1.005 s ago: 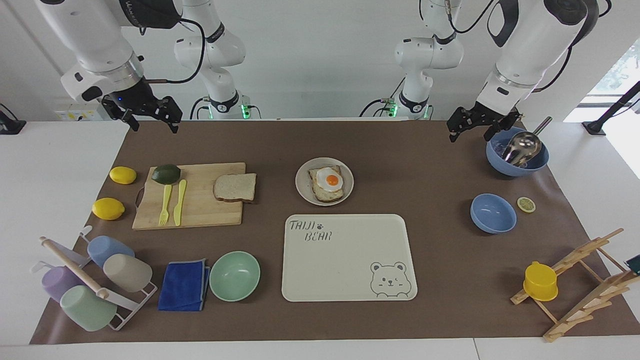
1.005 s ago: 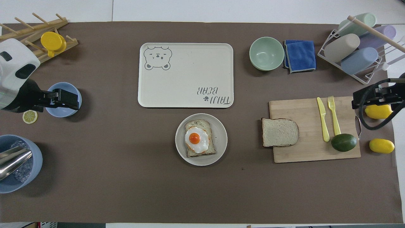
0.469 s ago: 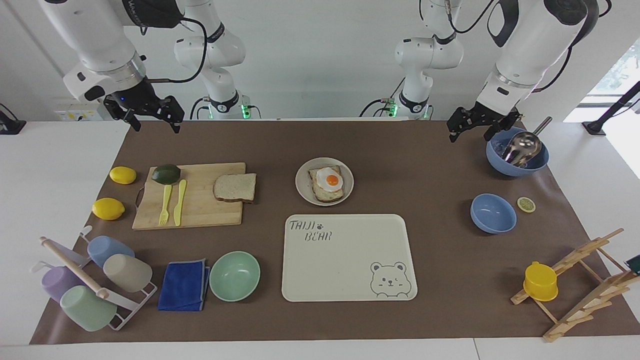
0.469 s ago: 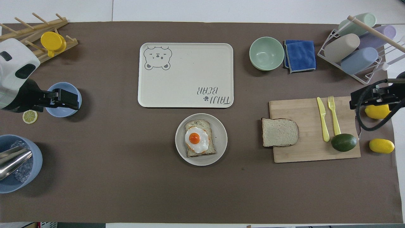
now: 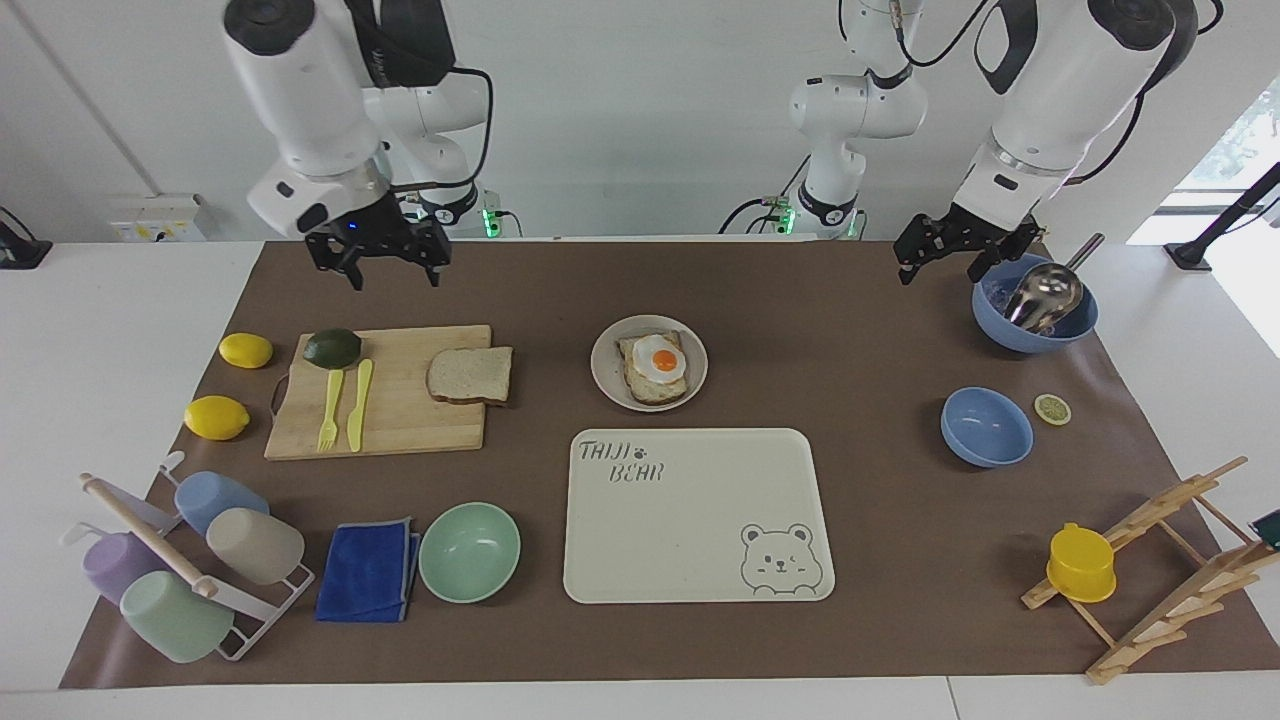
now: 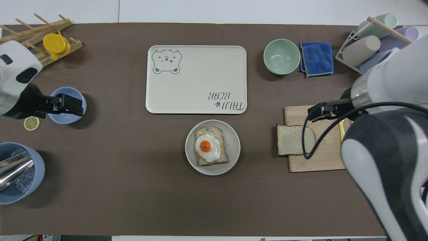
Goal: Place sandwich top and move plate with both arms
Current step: 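Reach the right gripper to the bread slice on the cutting board and grasp it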
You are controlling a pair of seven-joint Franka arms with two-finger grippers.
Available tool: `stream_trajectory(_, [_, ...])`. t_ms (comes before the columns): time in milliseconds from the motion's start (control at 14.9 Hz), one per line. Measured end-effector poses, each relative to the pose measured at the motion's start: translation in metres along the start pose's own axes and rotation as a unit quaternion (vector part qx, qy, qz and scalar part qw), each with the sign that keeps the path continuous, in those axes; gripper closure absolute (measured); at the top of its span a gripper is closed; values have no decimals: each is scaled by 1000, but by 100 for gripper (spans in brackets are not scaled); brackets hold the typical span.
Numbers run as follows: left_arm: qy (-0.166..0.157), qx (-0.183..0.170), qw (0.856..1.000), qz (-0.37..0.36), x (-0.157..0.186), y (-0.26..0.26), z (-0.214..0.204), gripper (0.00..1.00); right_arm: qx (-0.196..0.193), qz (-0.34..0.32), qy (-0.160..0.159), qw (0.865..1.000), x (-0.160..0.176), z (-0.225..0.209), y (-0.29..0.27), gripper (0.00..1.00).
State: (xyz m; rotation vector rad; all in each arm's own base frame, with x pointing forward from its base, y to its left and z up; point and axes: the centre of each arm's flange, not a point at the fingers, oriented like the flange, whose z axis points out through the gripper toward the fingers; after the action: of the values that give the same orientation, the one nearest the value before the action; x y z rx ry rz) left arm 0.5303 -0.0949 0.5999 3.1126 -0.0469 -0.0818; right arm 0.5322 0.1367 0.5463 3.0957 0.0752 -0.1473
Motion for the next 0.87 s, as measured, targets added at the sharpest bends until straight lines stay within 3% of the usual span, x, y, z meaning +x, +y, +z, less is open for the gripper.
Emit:
stream_trajectory(201, [0,0,1000,0,0,0,0,0,-54,-13,-9,998,11,77,-79,0])
stream_trajectory(536, [0,0,1000,0,0,0,0,0,-176,-21,-51,983,18,221,-154,0])
stream_trajectory(871, [0,0,1000,0,0,0,0,0,-214,-18,-65,974,22,249,-135,0])
